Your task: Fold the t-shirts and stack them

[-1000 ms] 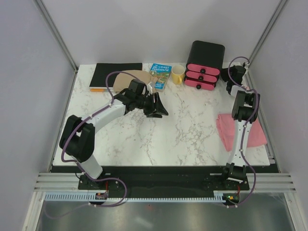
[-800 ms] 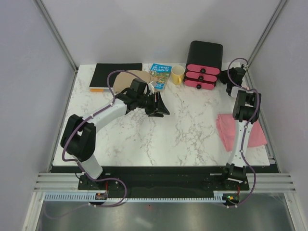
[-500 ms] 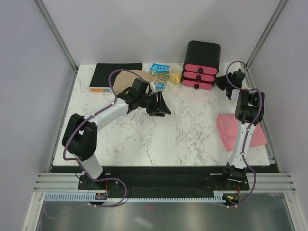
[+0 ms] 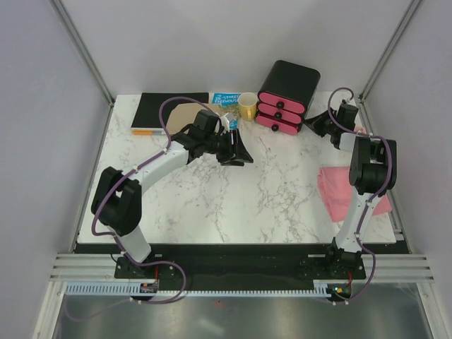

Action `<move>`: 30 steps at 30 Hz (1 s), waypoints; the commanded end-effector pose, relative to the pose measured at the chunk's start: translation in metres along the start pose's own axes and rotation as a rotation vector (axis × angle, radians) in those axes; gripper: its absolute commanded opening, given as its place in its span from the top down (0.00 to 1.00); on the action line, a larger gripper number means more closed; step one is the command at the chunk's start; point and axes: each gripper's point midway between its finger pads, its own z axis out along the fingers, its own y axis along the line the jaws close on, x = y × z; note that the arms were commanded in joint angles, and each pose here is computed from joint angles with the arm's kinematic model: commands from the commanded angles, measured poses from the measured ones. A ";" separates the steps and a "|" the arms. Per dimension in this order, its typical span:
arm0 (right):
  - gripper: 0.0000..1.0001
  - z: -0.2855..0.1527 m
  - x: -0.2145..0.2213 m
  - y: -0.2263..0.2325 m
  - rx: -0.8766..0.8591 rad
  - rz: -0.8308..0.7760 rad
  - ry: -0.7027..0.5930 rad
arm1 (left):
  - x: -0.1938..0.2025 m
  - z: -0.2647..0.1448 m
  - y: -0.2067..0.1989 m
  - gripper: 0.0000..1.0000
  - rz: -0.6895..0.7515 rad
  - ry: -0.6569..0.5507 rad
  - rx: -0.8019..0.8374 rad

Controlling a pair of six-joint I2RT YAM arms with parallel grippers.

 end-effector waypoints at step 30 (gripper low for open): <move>0.51 -0.091 0.087 0.074 0.171 -0.643 0.318 | -0.020 -0.025 0.013 0.45 0.096 -0.009 -0.008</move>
